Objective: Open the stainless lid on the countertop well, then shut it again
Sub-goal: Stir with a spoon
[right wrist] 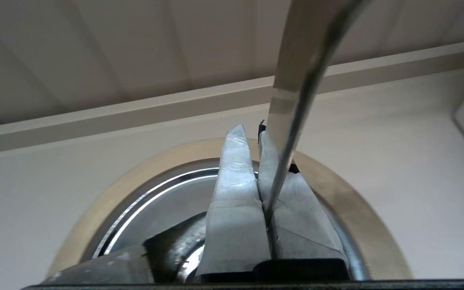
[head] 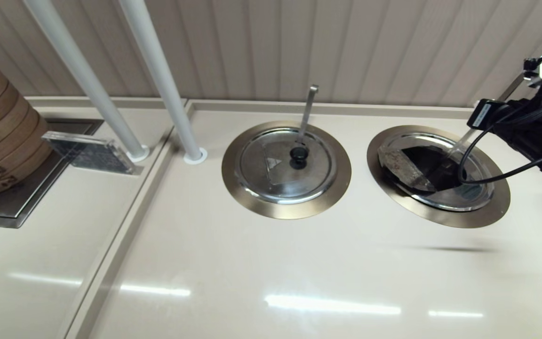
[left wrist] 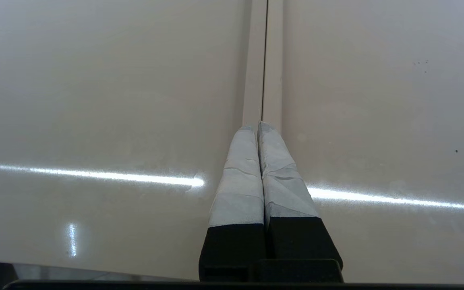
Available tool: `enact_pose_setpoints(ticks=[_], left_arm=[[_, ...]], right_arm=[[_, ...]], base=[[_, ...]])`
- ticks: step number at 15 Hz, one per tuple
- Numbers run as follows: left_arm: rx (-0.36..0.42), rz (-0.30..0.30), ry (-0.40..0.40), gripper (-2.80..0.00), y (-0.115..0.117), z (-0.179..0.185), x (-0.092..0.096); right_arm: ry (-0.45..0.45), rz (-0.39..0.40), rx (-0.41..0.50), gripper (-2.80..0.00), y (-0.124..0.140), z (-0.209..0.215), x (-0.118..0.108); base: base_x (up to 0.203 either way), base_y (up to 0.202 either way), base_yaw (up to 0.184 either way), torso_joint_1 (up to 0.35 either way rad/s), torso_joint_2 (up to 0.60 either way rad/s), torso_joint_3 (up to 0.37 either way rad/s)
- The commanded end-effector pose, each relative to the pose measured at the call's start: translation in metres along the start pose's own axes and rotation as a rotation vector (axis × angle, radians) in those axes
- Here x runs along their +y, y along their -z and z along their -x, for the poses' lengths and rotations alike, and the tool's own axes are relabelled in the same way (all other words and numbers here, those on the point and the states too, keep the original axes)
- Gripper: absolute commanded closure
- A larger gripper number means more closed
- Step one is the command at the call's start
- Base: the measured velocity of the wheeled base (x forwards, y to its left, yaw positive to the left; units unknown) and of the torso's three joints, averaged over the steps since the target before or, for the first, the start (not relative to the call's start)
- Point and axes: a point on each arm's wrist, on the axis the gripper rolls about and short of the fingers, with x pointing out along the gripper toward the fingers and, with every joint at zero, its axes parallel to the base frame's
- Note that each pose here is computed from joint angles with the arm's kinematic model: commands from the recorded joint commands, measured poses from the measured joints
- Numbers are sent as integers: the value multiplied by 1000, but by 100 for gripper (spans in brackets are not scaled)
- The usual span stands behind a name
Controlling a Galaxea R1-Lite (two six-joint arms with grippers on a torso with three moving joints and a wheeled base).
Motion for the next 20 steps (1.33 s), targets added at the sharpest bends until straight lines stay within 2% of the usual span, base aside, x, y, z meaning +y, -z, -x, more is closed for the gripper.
enact_pose_setpoints(ticks=[1,5,8,10,12,16,18,20], left_arm=[[0,0,0,0,0,0,0],[0,0,0,0,0,0,0],[0,0,0,0,0,0,0],[0,0,0,0,0,0,0],[0,0,0,0,0,0,0],[0,0,0,0,0,0,0],[0,0,0,0,0,0,0],[0,0,0,0,0,0,0]], right_arm=[[-32,-18,8,0,4,-1,12],[-59,-25,26,0,1,22,13],[-86,-18,50,0,-1,53,-1],[-60,9,62,0,1,58,-19],[-25,43,78,0,8,49,-31],[18,48,83,0,18,18,-33],[33,44,65,0,18,1,-29],[3,38,69,0,21,-6,-15]], base=[[0,0,0,0,0,0],[0,0,0,0,0,0],[0,0,0,0,0,0],[0,0,0,0,0,0],[0,0,0,0,0,0],[0,0,0,0,0,0],[0,0,0,0,0,0],[0,0,0,0,0,0]])
